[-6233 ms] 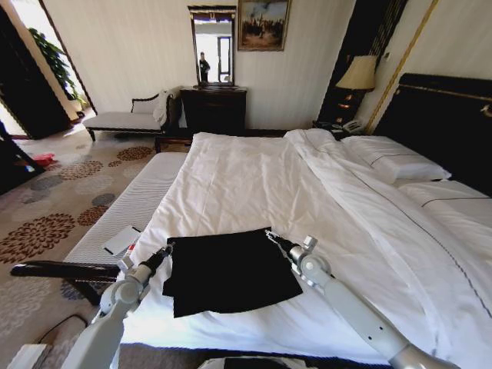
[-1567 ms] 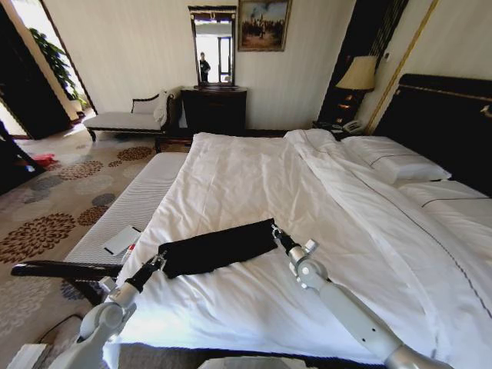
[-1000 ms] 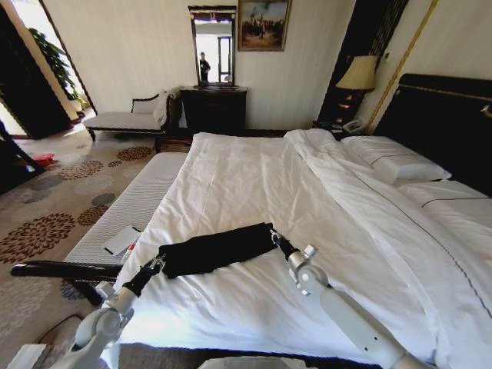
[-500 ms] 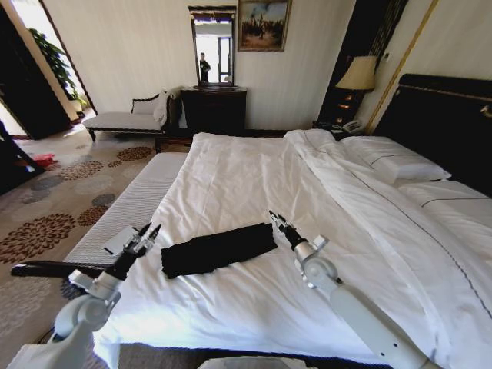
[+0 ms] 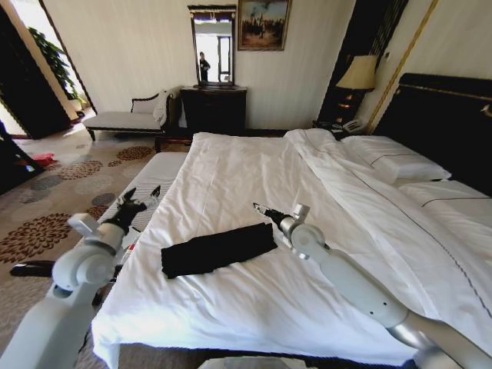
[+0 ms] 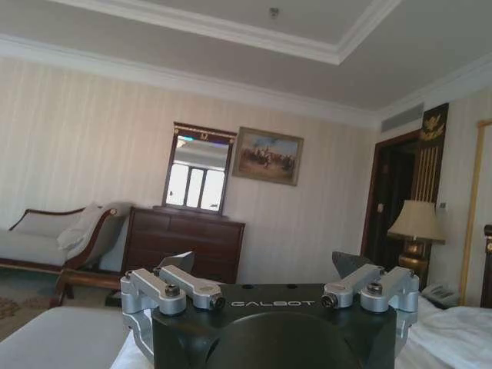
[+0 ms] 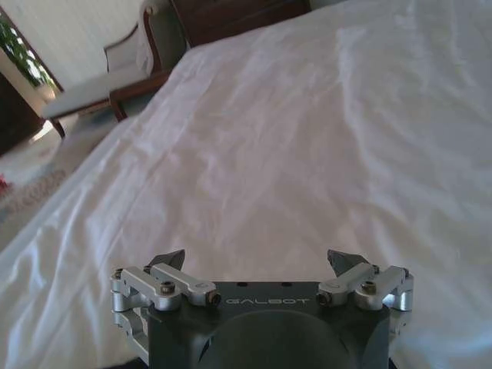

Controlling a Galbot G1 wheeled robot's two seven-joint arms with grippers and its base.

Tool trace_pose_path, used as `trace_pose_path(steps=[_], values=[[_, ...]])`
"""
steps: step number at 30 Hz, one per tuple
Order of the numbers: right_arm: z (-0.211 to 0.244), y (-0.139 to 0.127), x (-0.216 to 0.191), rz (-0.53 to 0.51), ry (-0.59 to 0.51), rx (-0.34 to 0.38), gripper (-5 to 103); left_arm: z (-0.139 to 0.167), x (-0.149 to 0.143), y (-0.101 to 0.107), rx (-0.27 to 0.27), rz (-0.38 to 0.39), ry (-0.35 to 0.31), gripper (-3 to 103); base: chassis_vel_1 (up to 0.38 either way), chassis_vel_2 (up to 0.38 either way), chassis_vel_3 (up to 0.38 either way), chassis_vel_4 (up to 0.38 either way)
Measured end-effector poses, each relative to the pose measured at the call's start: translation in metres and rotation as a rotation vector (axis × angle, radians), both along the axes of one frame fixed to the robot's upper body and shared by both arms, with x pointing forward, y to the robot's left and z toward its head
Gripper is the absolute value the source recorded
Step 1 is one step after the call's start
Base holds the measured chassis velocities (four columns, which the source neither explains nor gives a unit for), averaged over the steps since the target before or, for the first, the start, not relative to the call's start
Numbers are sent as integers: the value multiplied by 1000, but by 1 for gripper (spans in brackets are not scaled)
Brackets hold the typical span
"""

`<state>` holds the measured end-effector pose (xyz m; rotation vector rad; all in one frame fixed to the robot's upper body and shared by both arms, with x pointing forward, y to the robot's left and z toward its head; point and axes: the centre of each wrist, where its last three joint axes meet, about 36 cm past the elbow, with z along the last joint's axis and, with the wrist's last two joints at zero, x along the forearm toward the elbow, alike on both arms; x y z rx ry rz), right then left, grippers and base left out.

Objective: Fold the clothes on the bed.

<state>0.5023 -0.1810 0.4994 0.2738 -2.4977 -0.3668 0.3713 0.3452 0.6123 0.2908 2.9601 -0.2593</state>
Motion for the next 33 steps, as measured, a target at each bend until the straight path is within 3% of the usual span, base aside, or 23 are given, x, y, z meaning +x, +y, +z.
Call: trace_pose_path(steps=[2,3,6,10,17,27,33], values=[[0,15,-3,26,41,-75,100,7,-3,-4,-2,-5,-17,100,0,0,0,0],[0,15,-3,26,41,-75,100,7,-3,-4,-2,-5,-17,100,0,0,0,0],[7,39,-1,78,99,-218,100,6,-10,-11,16,-1,-22,100,0,0,0,0],[22,56,16,145,171,-274,100,1,-17,-17,25,3,-20,100,0,0,0,0],[44,92,66,226,290,-73,100,-4,-22,-20,23,11,-15,100,0,0,0,0],[28,108,87,233,411,61,100,-8,-25,-22,23,24,-8,100,0,0,0,0],[15,105,93,226,443,86,100,-10,-26,-22,23,33,-1,100,0,0,0,0]])
